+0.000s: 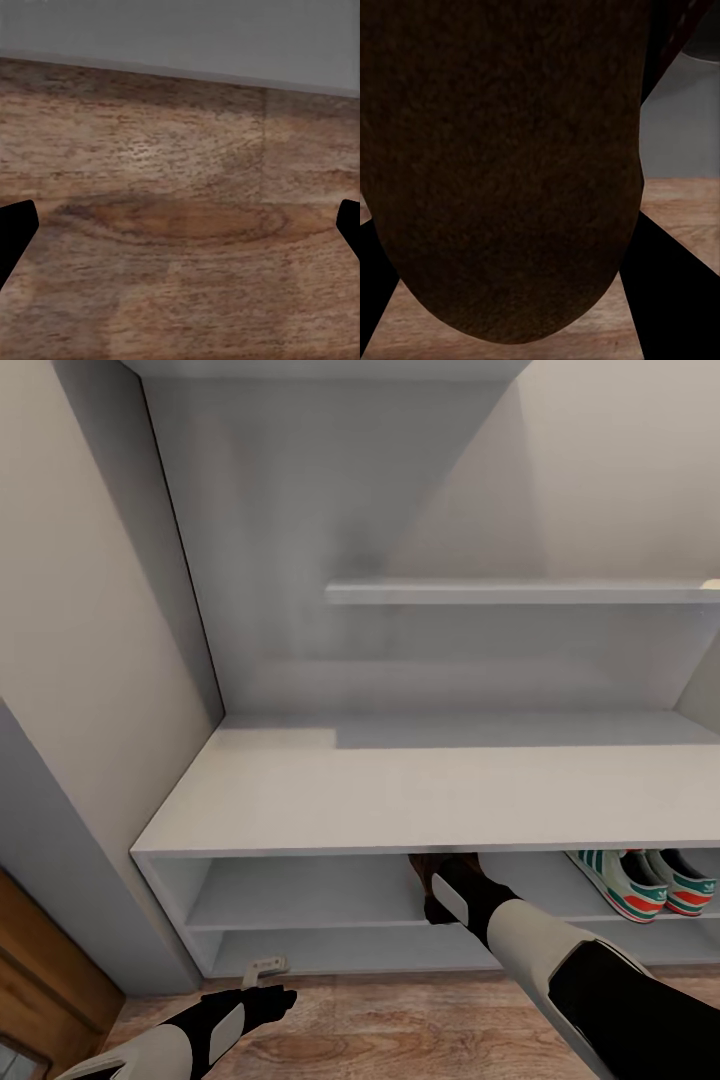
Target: Pick up the two gym shoes and the two sandals from the corridor floor and place them onto the hallstand (shoe rack) in the corridor, making sure they are on the rack and not on the floor. Arrange them so the two gym shoes are next to each other and the two sandals are next to each other.
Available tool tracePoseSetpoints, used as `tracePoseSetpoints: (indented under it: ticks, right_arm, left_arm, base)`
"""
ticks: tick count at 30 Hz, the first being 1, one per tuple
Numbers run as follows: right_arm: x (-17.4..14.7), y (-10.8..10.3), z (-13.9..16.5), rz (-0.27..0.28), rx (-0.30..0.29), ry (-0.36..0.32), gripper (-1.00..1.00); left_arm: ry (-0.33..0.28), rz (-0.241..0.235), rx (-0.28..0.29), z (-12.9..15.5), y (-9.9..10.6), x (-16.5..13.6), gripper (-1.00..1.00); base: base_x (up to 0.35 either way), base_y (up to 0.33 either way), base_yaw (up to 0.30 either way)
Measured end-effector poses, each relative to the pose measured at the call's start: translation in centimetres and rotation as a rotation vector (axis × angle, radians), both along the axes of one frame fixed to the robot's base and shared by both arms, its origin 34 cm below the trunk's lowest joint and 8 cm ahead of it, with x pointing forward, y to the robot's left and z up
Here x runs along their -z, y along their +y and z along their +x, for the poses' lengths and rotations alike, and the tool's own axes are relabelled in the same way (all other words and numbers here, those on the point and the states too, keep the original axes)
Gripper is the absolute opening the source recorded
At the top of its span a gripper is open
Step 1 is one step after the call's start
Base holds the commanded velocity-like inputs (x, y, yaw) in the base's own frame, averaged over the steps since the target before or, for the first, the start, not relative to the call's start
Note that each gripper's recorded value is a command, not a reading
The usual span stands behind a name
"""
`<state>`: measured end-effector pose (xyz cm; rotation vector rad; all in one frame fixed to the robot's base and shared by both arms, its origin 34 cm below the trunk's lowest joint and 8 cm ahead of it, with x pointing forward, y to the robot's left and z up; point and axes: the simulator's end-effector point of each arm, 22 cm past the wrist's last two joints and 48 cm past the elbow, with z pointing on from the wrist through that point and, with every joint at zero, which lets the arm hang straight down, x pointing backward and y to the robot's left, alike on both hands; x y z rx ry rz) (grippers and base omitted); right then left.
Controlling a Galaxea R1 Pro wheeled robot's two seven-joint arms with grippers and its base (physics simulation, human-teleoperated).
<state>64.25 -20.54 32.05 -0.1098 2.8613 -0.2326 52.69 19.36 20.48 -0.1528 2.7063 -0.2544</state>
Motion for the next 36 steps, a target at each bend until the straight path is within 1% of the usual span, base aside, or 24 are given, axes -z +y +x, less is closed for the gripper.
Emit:
tracePoseSetpoints:
  ticks: [25, 30, 36]
  right_arm:
    - [-0.02, 0.00, 0.05, -0.001, -0.001, -0.002, -1.00]
    - [-0.06, -0.16, 0.06, -0.012, -0.010, -0.002, -1.00]
    - [-0.06, -0.17, 0.06, -0.011, -0.009, -0.002, -1.00]
  left_arm:
    - [0.000, 0.000, 0.000, 0.00, 0.00, 0.00, 1.00]
    - [0.000, 0.000, 0.000, 0.01, 0.00, -0.02, 1.00]
    - [0.000, 0.000, 0.000, 0.00, 0.00, -0.01, 1.00]
  base:
    - [0.000, 0.000, 0.000]
    - [0.042, 0.078, 0.000]
    - [0.014, 0.026, 0.000]
